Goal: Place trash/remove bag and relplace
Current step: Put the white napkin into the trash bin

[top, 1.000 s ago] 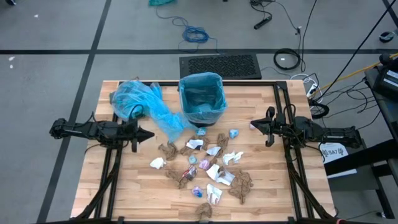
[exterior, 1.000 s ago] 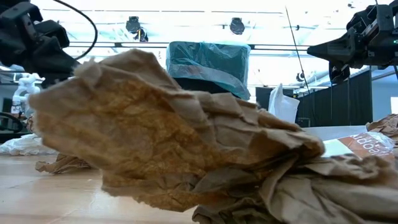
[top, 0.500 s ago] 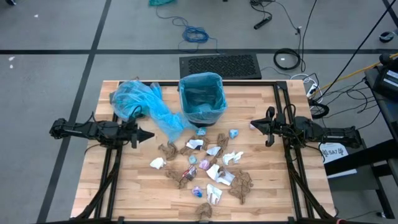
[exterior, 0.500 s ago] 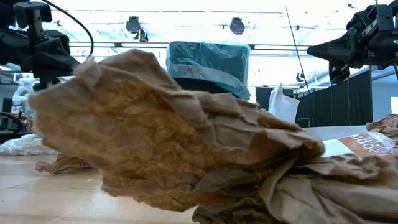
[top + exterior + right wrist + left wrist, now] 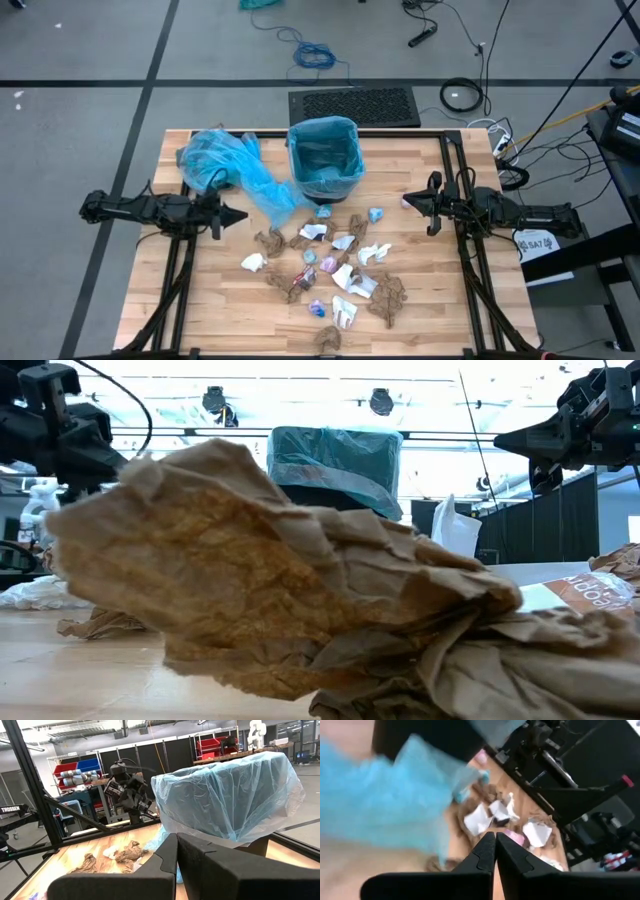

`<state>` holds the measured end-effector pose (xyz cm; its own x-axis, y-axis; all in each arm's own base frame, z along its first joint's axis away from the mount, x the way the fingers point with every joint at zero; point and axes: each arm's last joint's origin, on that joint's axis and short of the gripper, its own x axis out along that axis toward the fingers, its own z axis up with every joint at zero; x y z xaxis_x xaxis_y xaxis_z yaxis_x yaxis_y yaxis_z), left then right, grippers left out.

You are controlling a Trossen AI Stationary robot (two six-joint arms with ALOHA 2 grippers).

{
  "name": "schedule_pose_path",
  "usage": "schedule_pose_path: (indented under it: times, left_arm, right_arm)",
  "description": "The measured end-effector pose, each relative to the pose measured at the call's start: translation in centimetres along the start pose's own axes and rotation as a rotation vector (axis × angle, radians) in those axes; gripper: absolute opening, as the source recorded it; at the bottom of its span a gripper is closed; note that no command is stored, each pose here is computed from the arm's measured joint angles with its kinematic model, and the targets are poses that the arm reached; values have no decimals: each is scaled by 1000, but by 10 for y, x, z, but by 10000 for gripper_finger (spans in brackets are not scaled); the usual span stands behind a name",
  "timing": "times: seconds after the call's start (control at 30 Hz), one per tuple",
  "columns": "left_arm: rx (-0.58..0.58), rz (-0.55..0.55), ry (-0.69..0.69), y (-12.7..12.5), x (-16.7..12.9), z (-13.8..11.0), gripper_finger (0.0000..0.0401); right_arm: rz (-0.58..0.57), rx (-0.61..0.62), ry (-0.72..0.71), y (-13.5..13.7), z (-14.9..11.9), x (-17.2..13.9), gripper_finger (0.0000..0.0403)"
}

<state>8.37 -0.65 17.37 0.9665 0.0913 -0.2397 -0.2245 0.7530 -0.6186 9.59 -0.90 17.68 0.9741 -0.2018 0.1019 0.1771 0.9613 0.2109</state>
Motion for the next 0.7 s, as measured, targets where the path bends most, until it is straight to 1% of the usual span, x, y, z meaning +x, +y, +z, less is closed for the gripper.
schedule_pose_path:
  times: [0.17,0.27,0.4,0.5,0.63,0.7]
  left_arm:
    - [202,-53,-105,-19,-18,28,15]
    - [247,-55,-155,-30,-34,46,15]
    - [276,-9,-85,-39,-53,63,15]
    - [312,-41,-72,-58,-66,87,15]
    - [452,-89,-125,-89,-84,125,15]
    - [530,-83,-106,-102,-90,140,15]
  right_arm:
    - [0,0,0,0,0,0,0]
    - [0,0,0,0,0,0,0]
    - [0,0,0,0,0,0,0]
    - [0,0,0,0,0,0,0]
    - [0,0,0,0,0,0,0]
    - [0,0,0,0,0,0,0]
